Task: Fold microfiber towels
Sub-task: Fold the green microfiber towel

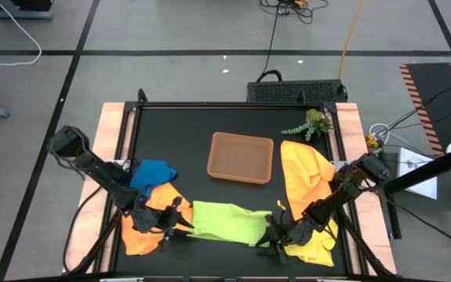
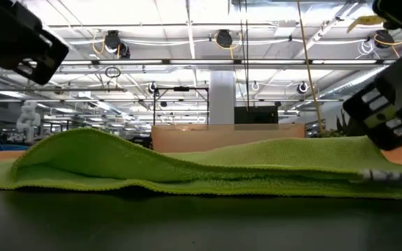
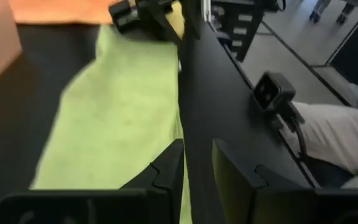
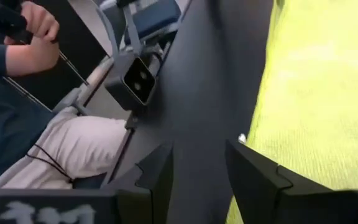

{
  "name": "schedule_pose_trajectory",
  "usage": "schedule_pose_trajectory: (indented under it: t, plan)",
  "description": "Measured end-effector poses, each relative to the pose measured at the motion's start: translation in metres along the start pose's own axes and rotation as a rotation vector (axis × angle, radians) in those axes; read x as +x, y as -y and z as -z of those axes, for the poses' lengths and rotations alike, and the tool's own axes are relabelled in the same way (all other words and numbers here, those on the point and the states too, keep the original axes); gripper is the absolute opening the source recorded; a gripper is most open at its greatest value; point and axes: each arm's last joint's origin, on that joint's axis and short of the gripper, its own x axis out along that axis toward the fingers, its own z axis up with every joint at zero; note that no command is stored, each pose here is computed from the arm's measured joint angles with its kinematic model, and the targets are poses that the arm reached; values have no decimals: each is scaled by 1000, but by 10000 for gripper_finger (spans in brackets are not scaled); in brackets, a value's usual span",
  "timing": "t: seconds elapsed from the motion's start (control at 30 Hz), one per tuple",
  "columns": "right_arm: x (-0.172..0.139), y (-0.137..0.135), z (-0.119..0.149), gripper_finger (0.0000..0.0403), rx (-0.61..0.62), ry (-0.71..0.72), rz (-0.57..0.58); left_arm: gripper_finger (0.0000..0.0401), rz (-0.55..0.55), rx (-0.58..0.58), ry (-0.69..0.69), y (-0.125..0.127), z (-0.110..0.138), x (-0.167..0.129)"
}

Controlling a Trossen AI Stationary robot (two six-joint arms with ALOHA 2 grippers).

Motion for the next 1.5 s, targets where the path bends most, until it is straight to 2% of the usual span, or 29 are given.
schedule_pose_trajectory:
  t: [0.1,0.27,0.43,0.57,0.77,0.93,1.07,1.17,1.27,1.5]
  plan:
    - [-2,-3,-9,137,-39,77,26,85,-13,18,11,0,0,1]
    - [-4,4,-18,137,-109,190,197,85,-86,61,-2,3,1,9]
    - [-1,21,-24,137,-89,185,278,85,-187,170,-87,23,-17,23]
    - [1,31,-28,137,-78,188,310,86,-225,220,-131,34,-23,41]
    - [1,36,-30,137,-72,184,328,98,-216,312,-194,41,-20,58]
    - [1,36,-29,137,-60,171,307,171,-212,239,-283,27,-19,65]
    - [1,35,-29,137,-48,171,304,243,-239,200,-298,22,-21,66]
    - [1,36,-29,137,-39,167,307,278,-242,174,-300,24,-19,66]
    - [1,37,-27,137,-43,153,315,289,-273,141,-332,23,-8,70]
    - [1,38,-25,137,-51,131,328,289,-359,55,-414,17,21,81]
